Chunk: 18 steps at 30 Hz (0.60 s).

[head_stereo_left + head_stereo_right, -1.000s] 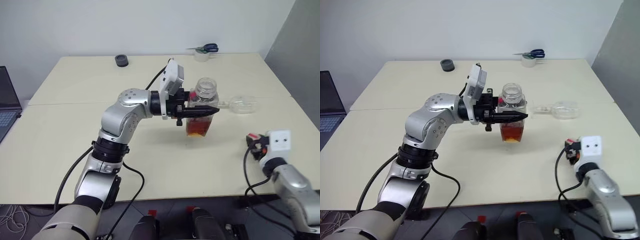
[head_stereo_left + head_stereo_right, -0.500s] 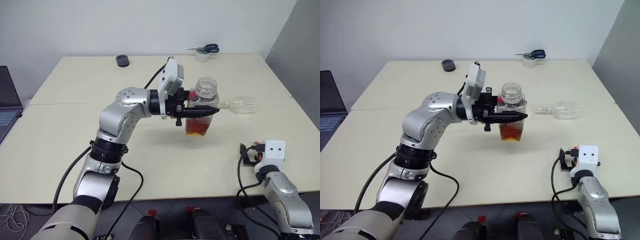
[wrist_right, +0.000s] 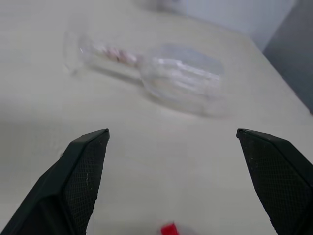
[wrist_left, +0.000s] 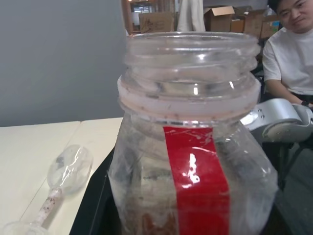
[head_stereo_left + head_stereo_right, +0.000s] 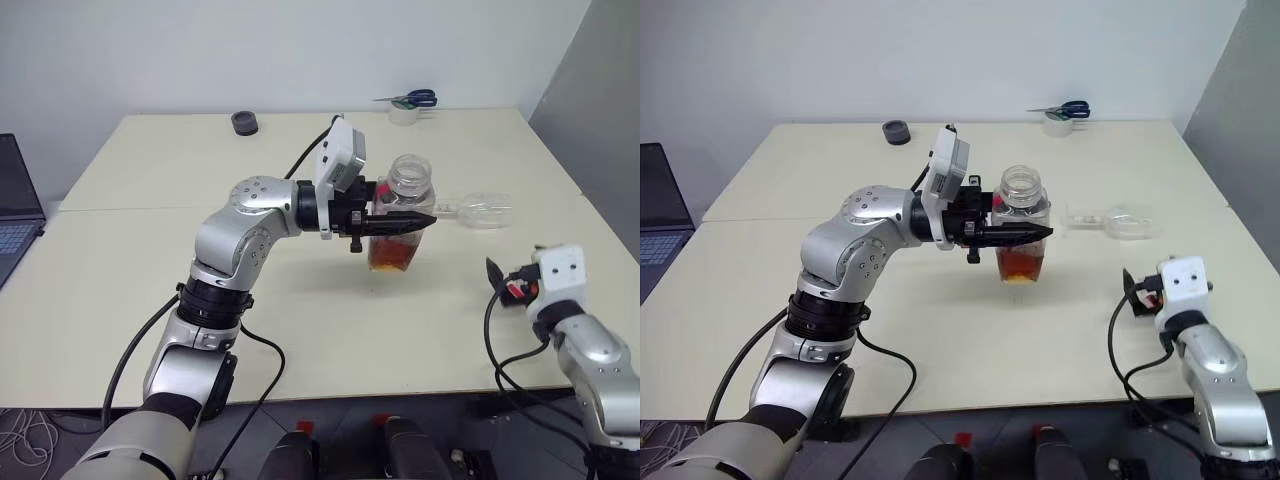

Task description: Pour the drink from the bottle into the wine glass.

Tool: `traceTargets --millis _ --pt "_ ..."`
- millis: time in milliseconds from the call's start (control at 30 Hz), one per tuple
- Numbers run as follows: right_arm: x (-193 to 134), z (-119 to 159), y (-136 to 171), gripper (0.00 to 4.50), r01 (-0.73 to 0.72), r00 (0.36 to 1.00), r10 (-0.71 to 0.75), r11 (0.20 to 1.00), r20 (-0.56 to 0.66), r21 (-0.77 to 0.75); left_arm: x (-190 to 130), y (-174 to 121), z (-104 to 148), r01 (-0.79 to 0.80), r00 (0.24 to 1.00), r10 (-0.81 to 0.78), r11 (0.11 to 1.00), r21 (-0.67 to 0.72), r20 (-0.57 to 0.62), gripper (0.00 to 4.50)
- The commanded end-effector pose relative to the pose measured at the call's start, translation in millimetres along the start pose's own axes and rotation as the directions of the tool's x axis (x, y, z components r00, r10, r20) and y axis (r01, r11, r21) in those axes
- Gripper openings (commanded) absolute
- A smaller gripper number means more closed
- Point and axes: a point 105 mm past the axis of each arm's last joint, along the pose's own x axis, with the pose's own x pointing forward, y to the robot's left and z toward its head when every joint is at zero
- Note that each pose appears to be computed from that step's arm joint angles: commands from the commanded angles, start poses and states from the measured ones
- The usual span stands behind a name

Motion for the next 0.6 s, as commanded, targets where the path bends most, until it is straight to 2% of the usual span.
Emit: traceTargets --millis 33,100,200,300,400,500,600 --pt "-9.9 79.1 40.4 4.44 -0.348 0.911 0.343 0.937 0.231 -0.018 -10.6 11.7 11.7 -0.098 0.995 0.097 0.993 0.064 0.013 1.75" --pt "-17.9 102.6 56.7 4.44 -0.505 0.836 0.487 0.863 0.253 0.009 -17.7 34.9 3.9 -0.252 0.967 0.255 0.963 0.1 -0.022 1.75" --pt "-23.7 139.8 63.6 4.44 -0.629 0.746 0.59 0.776 0.309 0.036 -32.9 69.2 -1.6 -0.458 0.883 0.468 0.877 0.147 -0.037 1.75" --pt "-27.6 168.1 66.6 4.44 -0.712 0.666 0.675 0.702 0.316 0.001 -61.0 104.5 -1.7 -0.666 0.726 0.687 0.714 0.218 -0.032 1.75" --pt "-26.5 180.4 70.6 4.44 -0.747 0.625 0.719 0.664 0.304 -0.036 -94.4 128.5 -0.3 -0.804 0.532 0.847 0.505 0.314 0.001 1.75" --pt "-17.8 182.5 75.2 4.44 -0.751 0.62 0.713 0.66 0.327 -0.015 -129.0 140.1 -3.4 -0.902 0.336 0.941 0.313 0.299 0.03 1.75" --pt "-13.0 177.2 83.9 4.44 -0.758 0.614 0.716 0.653 0.334 -0.006 -155.1 141.4 -11.3 -0.943 0.201 0.979 0.184 0.276 0.034 1.75"
